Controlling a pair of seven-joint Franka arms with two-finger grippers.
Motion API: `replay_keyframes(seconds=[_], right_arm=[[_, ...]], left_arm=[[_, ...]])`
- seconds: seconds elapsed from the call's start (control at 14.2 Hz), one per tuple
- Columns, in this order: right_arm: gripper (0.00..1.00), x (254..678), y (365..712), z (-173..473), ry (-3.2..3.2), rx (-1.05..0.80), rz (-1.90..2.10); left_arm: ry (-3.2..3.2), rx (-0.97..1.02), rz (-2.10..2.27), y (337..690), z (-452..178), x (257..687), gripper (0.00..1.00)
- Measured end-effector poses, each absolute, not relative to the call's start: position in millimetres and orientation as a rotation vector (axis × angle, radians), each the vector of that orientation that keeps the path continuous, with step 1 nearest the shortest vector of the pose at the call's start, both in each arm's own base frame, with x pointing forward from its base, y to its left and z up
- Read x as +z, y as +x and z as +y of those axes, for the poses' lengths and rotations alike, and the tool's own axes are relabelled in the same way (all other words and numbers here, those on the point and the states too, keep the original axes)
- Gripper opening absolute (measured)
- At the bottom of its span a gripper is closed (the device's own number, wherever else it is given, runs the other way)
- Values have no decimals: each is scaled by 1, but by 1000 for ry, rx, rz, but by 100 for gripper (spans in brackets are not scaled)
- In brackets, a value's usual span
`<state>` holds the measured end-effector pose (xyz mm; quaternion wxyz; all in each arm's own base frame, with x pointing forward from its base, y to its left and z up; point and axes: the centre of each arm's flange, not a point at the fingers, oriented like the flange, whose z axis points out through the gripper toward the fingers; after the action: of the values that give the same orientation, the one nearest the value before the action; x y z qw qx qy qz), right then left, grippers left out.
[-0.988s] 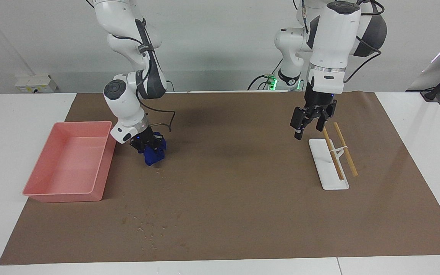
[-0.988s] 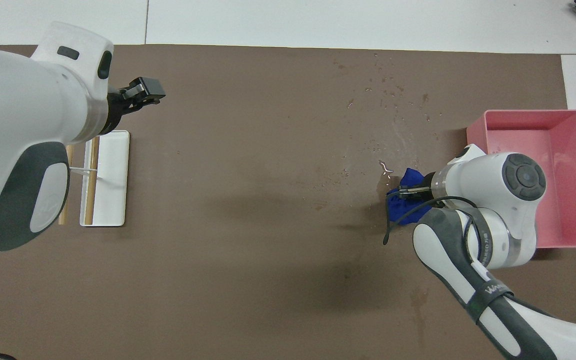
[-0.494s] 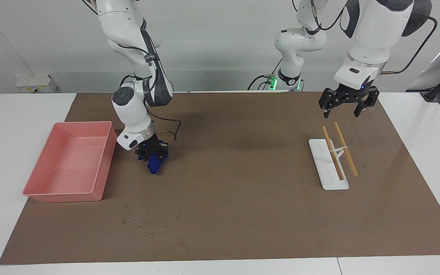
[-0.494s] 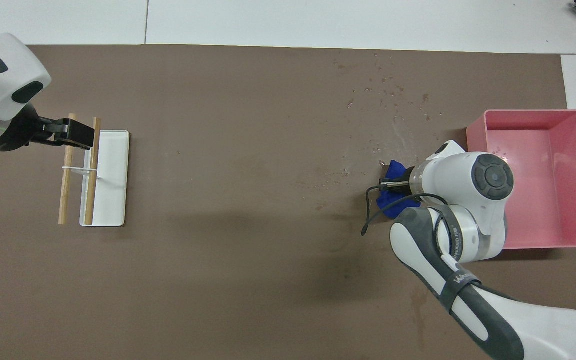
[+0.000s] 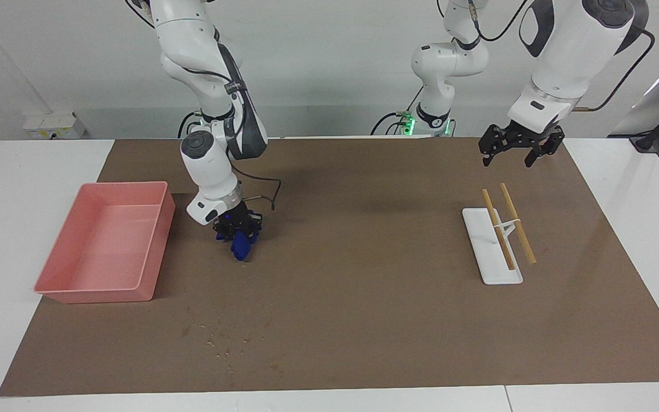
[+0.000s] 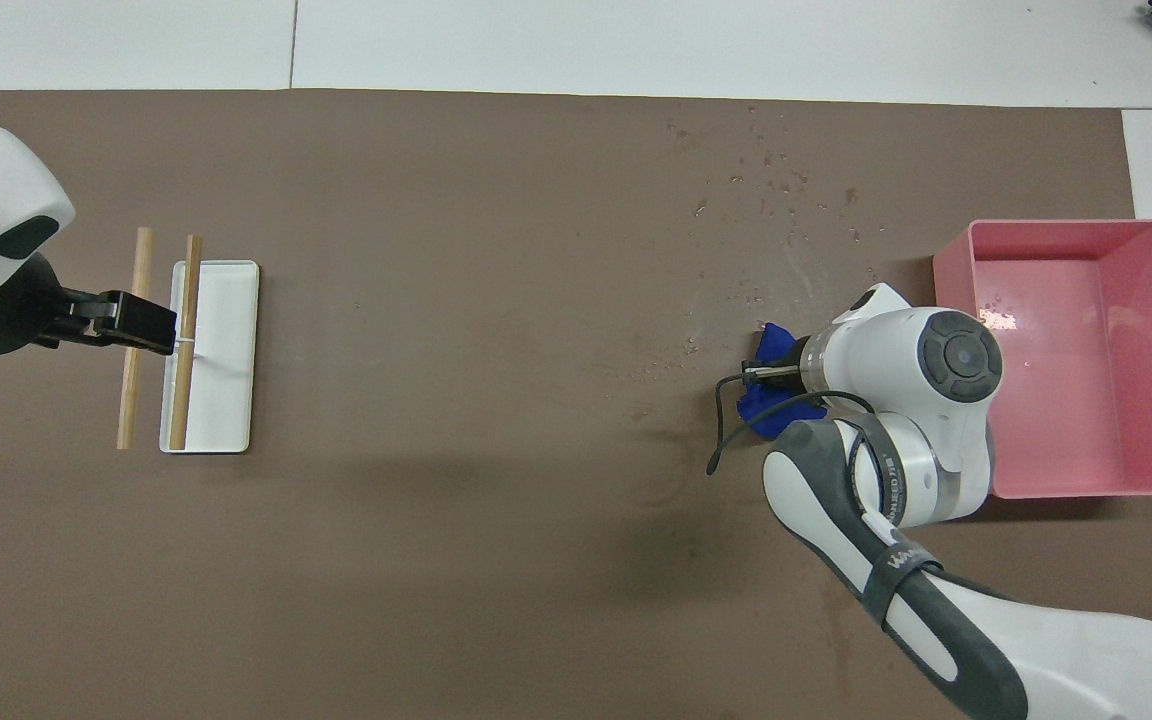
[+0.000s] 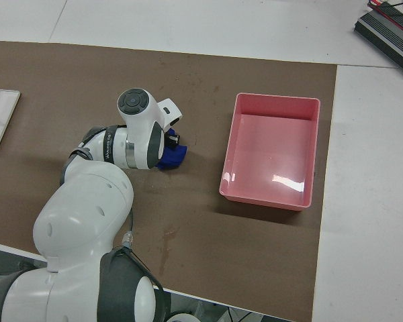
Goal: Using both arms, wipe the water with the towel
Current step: 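Wipe the wet spot with the cloth while the left gripper withdraws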
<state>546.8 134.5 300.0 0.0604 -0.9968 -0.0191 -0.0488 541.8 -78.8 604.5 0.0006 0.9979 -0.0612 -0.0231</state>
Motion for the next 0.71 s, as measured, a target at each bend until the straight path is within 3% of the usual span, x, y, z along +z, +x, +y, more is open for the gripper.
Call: replay_keyframes(seconds=[0.28,0.71], right_arm=[[13,294,551,129,-3016,-179,-99],[13,295,578,133,-3005,-252,-109]], left_arm=[[3123,-99,-173,537,-72,623,100],[3119,-123,-185,537,-77,614,100]])
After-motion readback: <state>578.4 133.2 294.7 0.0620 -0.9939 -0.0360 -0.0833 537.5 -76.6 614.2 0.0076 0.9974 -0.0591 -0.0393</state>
